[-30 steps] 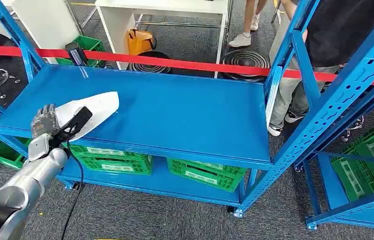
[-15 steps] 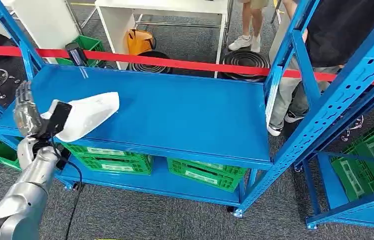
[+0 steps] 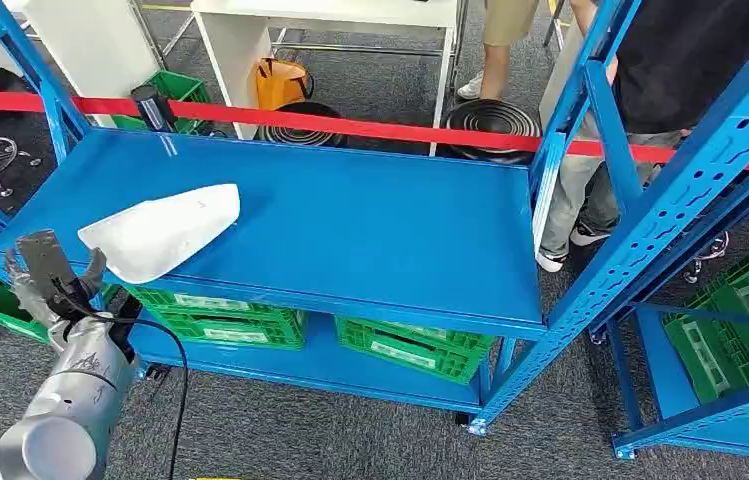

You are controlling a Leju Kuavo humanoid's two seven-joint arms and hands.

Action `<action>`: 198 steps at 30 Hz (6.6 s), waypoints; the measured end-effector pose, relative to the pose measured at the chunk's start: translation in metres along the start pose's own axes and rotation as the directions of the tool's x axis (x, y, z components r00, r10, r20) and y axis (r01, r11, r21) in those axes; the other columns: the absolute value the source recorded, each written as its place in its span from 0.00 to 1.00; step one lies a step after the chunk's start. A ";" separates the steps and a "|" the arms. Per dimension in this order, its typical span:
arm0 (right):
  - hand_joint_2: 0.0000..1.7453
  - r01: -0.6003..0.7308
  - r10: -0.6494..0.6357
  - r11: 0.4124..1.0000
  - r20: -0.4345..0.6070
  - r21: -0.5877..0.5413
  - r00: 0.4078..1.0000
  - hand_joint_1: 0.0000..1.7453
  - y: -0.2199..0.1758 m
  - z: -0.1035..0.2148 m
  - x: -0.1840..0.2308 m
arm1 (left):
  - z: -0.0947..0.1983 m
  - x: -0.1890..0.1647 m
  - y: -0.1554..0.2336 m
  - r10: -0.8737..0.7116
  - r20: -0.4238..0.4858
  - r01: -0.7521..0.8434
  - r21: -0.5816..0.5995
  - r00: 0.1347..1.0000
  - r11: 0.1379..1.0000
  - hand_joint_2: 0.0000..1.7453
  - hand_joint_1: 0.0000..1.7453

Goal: Take the parts from the cabinet and place them on the table.

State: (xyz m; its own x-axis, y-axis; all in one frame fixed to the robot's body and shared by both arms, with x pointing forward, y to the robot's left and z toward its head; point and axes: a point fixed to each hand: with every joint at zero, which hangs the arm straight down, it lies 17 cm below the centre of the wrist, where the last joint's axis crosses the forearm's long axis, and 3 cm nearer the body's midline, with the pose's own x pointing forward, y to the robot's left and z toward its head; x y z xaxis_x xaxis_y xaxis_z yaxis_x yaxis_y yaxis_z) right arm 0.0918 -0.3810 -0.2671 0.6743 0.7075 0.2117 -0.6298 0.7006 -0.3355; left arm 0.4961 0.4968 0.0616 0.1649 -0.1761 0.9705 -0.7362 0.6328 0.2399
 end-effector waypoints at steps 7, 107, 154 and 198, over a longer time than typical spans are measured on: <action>0.00 0.003 -0.003 1.000 -0.003 0.001 1.000 0.00 0.001 0.001 -0.002 | 0.006 -0.008 -0.008 0.030 -0.045 -0.030 -0.017 0.999 0.999 1.00 0.00; 0.00 0.010 -0.010 1.000 -0.009 -0.004 1.000 0.00 0.005 0.006 -0.016 | 0.037 -0.029 -0.086 0.287 -0.419 -0.400 -0.211 0.862 0.892 1.00 1.00; 0.00 0.026 -0.026 1.000 -0.005 0.001 1.000 0.00 0.010 0.007 -0.015 | 0.034 -0.010 -0.087 0.125 -0.240 -0.192 -0.281 0.963 0.940 1.00 0.00; 0.00 0.010 -0.013 0.999 0.053 0.048 0.999 0.00 0.019 0.004 0.014 | 0.006 0.072 -0.100 -0.307 0.312 0.409 -0.351 0.899 0.842 1.00 0.00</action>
State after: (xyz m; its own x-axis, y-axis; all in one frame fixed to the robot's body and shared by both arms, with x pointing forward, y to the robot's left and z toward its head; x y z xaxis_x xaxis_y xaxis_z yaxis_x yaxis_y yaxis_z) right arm 0.0874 -0.3573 -0.2674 0.6609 0.7024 0.2642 -0.6407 0.7114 -0.2886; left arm 0.5774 0.4163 0.1078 0.1698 -0.5876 0.7912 -0.3226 0.7254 0.6080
